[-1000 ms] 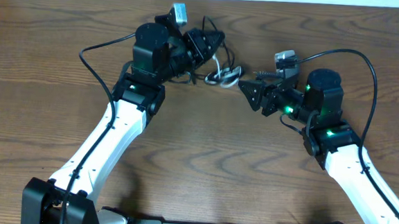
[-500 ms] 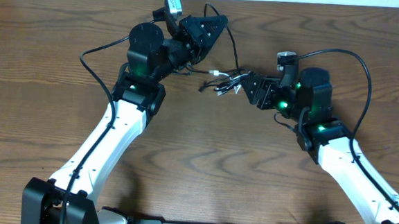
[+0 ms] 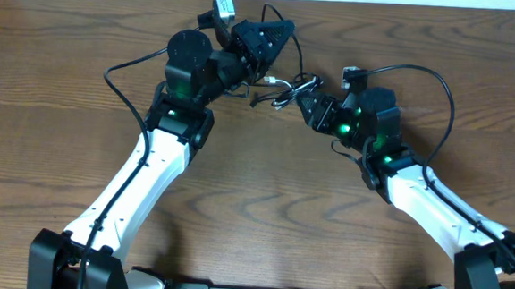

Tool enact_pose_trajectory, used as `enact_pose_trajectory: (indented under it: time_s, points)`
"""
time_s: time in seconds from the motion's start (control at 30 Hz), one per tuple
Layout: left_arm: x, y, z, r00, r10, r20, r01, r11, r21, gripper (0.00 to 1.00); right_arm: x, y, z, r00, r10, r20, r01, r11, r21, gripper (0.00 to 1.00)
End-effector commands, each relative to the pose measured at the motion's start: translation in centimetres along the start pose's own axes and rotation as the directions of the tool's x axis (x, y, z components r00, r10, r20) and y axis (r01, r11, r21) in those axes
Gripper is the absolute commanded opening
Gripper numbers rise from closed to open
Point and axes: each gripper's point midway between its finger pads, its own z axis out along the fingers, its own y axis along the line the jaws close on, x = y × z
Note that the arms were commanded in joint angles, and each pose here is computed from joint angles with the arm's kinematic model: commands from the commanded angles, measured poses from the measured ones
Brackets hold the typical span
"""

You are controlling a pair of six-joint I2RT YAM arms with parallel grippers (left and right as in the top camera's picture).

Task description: Untangle cables

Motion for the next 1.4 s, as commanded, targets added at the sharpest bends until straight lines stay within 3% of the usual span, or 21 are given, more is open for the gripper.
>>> enact_pose_trajectory:
  time_s: [0.0, 0.17, 0.3, 0.43, 0.53, 0.6, 0.8, 1.17, 1.37]
  points:
    - [0.2, -0.9, 0.1, 1.000, 0.010, -0.010, -0.010, 1.000, 0.023, 0.07, -0.6, 0.2, 0.9, 0.999, 0.037, 0.029, -0.037, 0.999, -0.014, 0.42]
    - [0.3, -0.9, 0.1, 1.000, 0.006, -0.012, -0.006, 1.000, 0.023, 0.07, -0.5, -1.1, 1.9, 0.999, 0.036, 0.039, -0.036, 0.999, 0.001, 0.33]
    - [0.3, -0.8, 0.1, 1.000, 0.007, -0.011, -0.006, 1.000, 0.021, 0.07, -0.1, -2.2, 2.9, 0.999, 0.009, 0.037, -0.010, 1.000, 0.012, 0.01]
    - [-0.1, 0.4, 0.0, 0.996, 0.087, 0.011, -0.087, 0.996, -0.029, 0.07, -0.6, -2.1, 2.5, 0.998, -0.053, 0.045, 0.052, 0.999, 0.016, 0.01]
    - [-1.3, 3.4, -0.3, 0.980, 0.190, 0.059, -0.179, 0.970, -0.166, 0.07, -1.0, -2.0, 1.3, 0.997, -0.074, 0.026, 0.074, 0.997, 0.022, 0.01]
    - [-2.2, 5.9, -1.0, 0.964, 0.251, 0.087, -0.217, 0.932, -0.291, 0.07, -1.1, -2.1, 0.3, 0.997, -0.079, -0.009, 0.079, 0.996, 0.028, 0.01]
    - [-4.1, 12.1, -4.3, 0.888, 0.459, 0.021, -0.355, 0.715, -0.603, 0.07, -2.7, -2.7, -4.1, 0.986, -0.117, -0.119, 0.131, 0.985, 0.114, 0.01]
    - [-2.9, 18.7, -10.2, 0.832, 0.447, -0.329, -0.524, 0.436, -0.732, 0.07, -4.8, -2.3, -9.3, 0.939, -0.193, -0.286, 0.260, 0.941, 0.216, 0.01]
    - [-2.0, 20.6, -11.9, 0.792, 0.409, -0.454, -0.596, 0.357, -0.719, 0.09, -4.8, -1.7, -10.0, 0.926, -0.206, -0.316, 0.281, 0.936, 0.212, 0.01]
